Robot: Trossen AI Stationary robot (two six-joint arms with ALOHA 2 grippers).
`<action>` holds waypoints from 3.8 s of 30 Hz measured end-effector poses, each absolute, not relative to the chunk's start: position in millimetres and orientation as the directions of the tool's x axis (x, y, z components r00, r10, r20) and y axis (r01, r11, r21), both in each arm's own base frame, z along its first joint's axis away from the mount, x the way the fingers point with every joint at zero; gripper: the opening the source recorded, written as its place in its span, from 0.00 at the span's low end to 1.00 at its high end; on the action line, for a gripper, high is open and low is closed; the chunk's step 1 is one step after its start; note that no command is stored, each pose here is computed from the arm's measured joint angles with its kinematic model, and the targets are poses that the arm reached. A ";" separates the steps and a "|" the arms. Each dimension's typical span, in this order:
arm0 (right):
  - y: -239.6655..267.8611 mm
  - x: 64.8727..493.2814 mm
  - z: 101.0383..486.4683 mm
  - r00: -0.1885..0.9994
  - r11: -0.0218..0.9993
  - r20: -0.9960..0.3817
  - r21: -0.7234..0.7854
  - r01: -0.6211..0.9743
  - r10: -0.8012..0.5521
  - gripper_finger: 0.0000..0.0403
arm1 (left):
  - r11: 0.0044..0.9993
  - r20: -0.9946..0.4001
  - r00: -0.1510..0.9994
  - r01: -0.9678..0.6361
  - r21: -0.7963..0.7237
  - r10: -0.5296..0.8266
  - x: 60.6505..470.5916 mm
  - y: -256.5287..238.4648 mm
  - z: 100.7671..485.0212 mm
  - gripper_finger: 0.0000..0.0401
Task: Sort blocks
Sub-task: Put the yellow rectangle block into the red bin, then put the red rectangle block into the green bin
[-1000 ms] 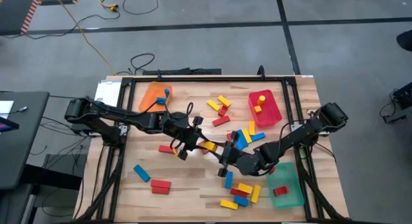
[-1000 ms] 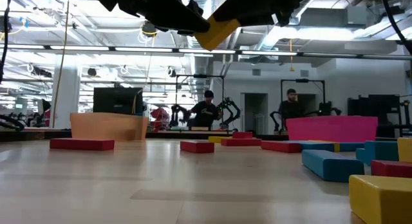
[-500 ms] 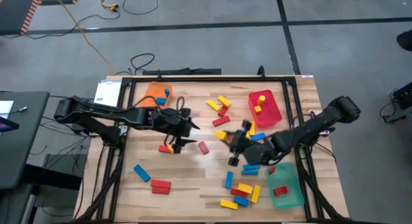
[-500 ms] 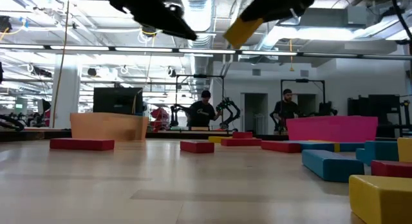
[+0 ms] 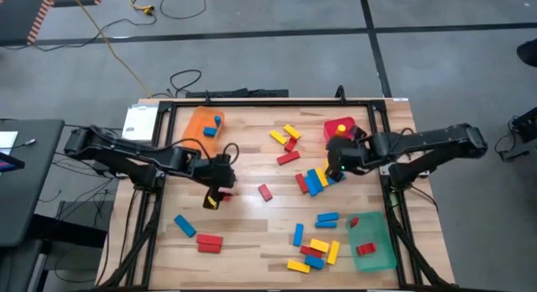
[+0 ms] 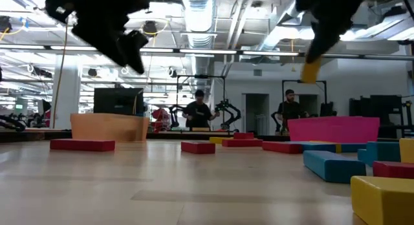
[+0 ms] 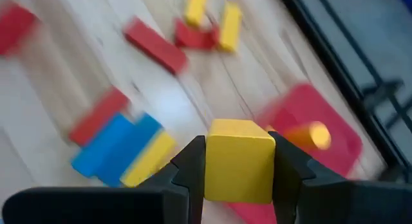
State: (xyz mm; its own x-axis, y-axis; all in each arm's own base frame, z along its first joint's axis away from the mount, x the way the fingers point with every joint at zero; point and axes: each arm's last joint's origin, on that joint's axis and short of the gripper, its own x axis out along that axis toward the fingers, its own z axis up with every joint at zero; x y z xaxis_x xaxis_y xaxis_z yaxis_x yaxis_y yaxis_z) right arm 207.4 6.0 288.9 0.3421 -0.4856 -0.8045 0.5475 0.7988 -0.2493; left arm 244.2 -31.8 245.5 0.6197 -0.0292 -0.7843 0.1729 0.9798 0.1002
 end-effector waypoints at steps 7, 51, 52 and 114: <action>-17.1 197.4 281.9 0.178 0.761 -0.874 -0.273 0.588 -0.451 0.33 | 0.986 -0.802 0.595 0.156 0.053 -0.051 235.5 -40.9 217.3 0.60; -71.7 196.8 220.1 -0.164 0.749 -0.967 -0.253 0.613 -0.192 0.33 | 0.988 -0.960 0.258 0.076 0.133 0.109 213.4 -56.8 148.6 0.60; -71.9 194.6 216.1 -0.177 0.749 -0.967 -0.256 0.611 -0.186 0.33 | 0.987 -0.959 0.259 0.079 0.138 0.113 213.7 -56.6 148.2 0.59; -10.7 193.4 254.7 0.389 0.882 -0.890 -0.031 0.470 -0.239 0.44 | 0.989 -0.940 0.339 0.128 0.075 0.027 239.2 -36.5 145.0 0.48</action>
